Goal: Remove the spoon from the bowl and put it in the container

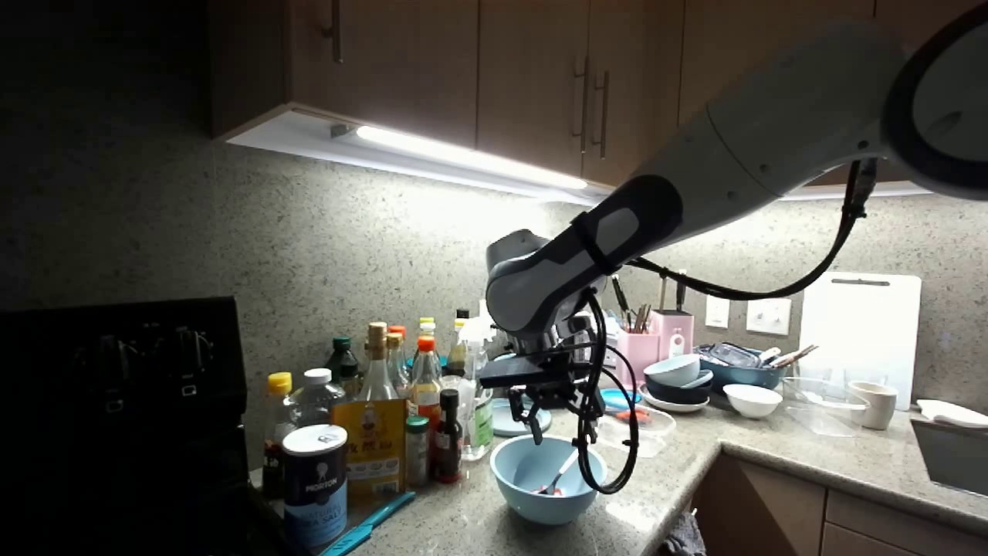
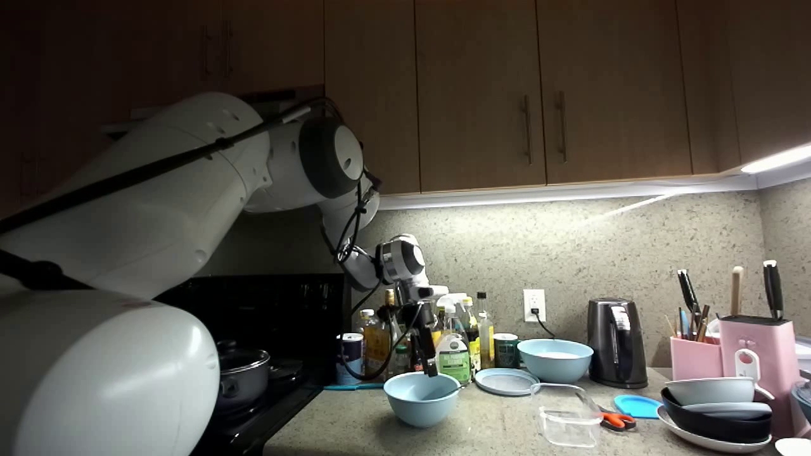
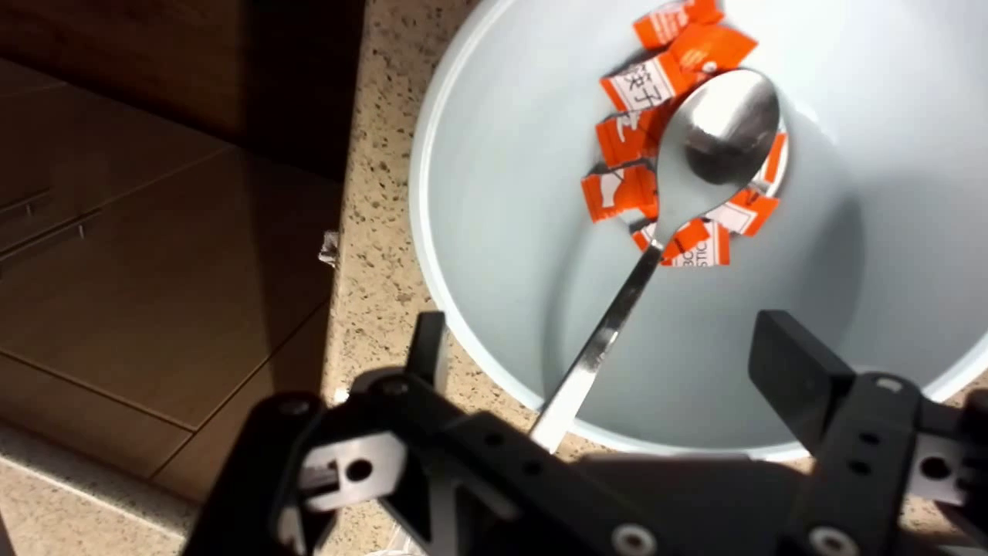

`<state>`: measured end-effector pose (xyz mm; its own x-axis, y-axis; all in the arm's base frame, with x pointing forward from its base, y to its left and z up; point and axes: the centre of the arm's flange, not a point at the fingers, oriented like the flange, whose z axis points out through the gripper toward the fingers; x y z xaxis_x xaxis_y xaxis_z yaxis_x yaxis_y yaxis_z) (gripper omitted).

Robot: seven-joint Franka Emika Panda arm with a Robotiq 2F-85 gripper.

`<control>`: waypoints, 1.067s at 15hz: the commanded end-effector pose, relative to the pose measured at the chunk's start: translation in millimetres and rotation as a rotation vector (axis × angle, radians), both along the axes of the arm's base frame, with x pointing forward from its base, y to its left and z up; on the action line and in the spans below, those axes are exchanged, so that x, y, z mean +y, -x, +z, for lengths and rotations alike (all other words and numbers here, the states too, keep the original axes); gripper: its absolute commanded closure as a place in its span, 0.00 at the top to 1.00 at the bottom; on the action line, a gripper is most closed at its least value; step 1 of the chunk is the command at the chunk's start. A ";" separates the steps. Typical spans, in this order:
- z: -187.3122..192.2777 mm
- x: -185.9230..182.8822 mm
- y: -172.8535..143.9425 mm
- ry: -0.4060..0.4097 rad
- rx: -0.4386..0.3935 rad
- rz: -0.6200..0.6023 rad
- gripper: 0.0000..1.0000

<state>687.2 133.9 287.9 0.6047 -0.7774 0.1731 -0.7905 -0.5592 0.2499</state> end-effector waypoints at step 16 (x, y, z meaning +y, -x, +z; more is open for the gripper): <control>-10.8 -63.1 75.8 0.013 -0.247 -0.556 1.00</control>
